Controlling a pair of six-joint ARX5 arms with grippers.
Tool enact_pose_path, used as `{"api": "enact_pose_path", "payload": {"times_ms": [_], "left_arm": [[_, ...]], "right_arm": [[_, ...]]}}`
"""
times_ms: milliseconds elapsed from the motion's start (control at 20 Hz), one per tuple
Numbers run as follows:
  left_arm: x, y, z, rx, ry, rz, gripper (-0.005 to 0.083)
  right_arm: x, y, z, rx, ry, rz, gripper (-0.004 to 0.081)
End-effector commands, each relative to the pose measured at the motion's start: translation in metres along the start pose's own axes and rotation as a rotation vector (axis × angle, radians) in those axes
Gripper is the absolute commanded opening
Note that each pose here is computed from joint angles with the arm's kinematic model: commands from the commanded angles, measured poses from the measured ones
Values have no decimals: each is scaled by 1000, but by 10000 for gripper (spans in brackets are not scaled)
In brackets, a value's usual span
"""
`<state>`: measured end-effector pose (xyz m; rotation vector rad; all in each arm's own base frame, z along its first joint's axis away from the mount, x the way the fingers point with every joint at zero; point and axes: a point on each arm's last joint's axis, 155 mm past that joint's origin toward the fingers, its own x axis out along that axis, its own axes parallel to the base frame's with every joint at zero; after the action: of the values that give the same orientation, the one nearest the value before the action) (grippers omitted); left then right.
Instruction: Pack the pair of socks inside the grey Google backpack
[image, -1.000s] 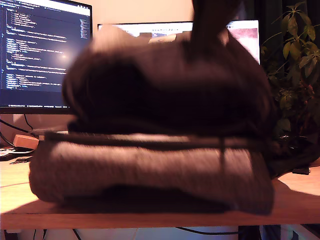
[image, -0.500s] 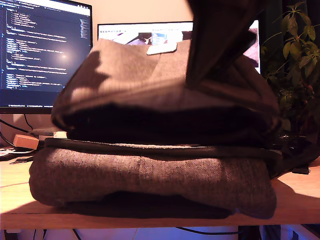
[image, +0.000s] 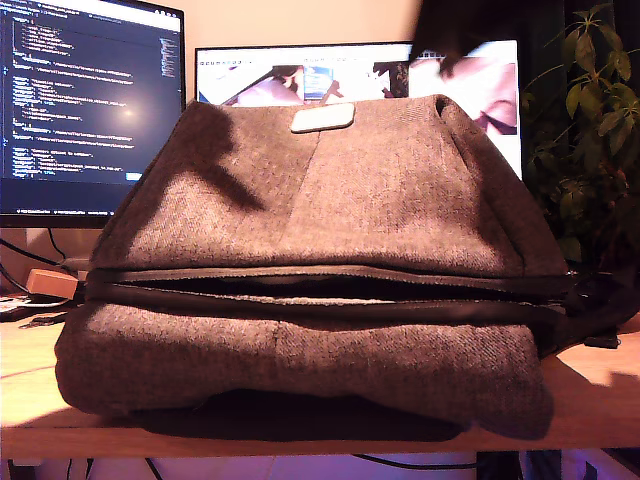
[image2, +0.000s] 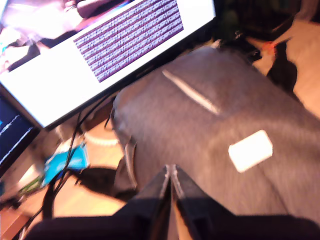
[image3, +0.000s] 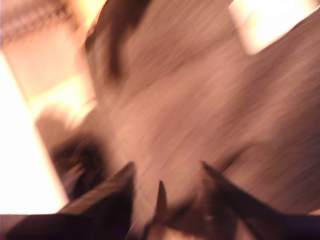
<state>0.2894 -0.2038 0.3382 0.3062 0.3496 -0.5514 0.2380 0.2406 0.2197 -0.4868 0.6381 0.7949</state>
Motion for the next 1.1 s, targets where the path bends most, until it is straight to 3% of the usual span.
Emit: {"api": "enact_pose_path", "payload": {"times_ms": [0,50,200,350,450,750,1050], "left_arm": [[21,8,2,-26,-2,8,-24],[32,14,6,-44,-18,8,-24],[56,39,25,-82,-112,26,-24],[69,69,41,-103,-200,66,-24],[71,95,30,-127,-174,119,-24],[65,146,-8,-192,-99,159,-24],[61,163,-34,-226,-58,181,-24]], "right_arm": [[-2,-38,37,77,-148,-120,-13],[-8,-63,61,119,-256,-194,-13],[-29,-136,97,215,-467,-381,-13],[-42,-193,99,264,-546,-507,-13],[-54,-225,88,287,-561,-560,-13],[-76,-281,34,358,-489,-621,-13],[-104,-292,9,386,-485,-662,-13]]}}
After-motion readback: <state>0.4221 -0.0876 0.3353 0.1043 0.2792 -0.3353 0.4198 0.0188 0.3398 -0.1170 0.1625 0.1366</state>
